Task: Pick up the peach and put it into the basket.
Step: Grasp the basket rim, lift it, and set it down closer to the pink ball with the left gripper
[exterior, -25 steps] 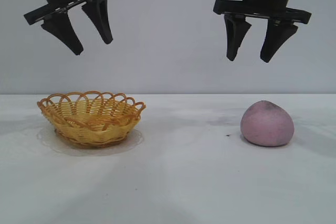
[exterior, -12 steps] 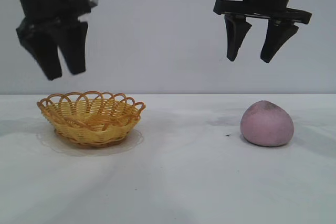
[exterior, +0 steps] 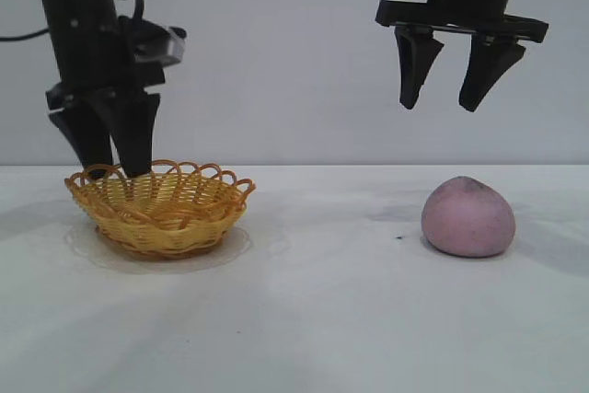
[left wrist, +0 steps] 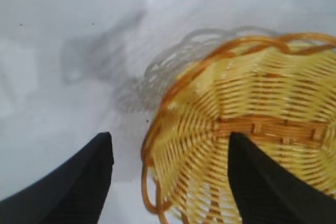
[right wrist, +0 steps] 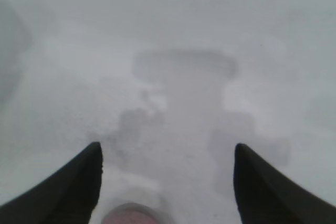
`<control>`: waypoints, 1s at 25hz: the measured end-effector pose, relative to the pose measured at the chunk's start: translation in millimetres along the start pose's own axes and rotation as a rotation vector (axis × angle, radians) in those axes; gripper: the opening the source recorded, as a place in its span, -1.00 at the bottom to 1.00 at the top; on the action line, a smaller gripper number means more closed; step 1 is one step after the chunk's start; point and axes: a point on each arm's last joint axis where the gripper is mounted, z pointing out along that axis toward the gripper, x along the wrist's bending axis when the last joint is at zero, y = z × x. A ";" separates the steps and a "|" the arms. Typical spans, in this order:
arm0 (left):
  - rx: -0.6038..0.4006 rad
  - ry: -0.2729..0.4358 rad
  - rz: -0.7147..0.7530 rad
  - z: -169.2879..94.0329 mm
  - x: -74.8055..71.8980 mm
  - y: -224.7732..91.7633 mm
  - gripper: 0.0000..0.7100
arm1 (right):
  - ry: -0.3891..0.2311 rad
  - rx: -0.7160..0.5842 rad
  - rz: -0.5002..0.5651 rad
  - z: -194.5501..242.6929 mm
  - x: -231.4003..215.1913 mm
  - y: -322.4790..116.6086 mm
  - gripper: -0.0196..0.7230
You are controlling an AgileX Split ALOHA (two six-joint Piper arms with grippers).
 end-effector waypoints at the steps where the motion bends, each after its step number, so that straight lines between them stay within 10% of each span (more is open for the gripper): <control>1: 0.003 -0.001 0.001 1.6 0.3 0.0 -0.02 | 0.000 0.000 0.000 0.0 0.0 0.0 0.37; 4: 0.014 -0.007 0.007 3.5 0.4 -0.4 -0.67 | 0.000 0.000 0.000 0.0 0.0 0.0 0.37; 8: 0.036 -0.051 -0.036 3.0 -3.3 -1.6 -1.00 | -0.003 0.000 -0.003 0.0 -0.3 0.0 0.37; 25: -0.139 -0.142 -0.452 -63.1 -41.5 -30.9 -1.00 | -0.021 -0.001 -0.017 0.0 -2.5 0.1 0.37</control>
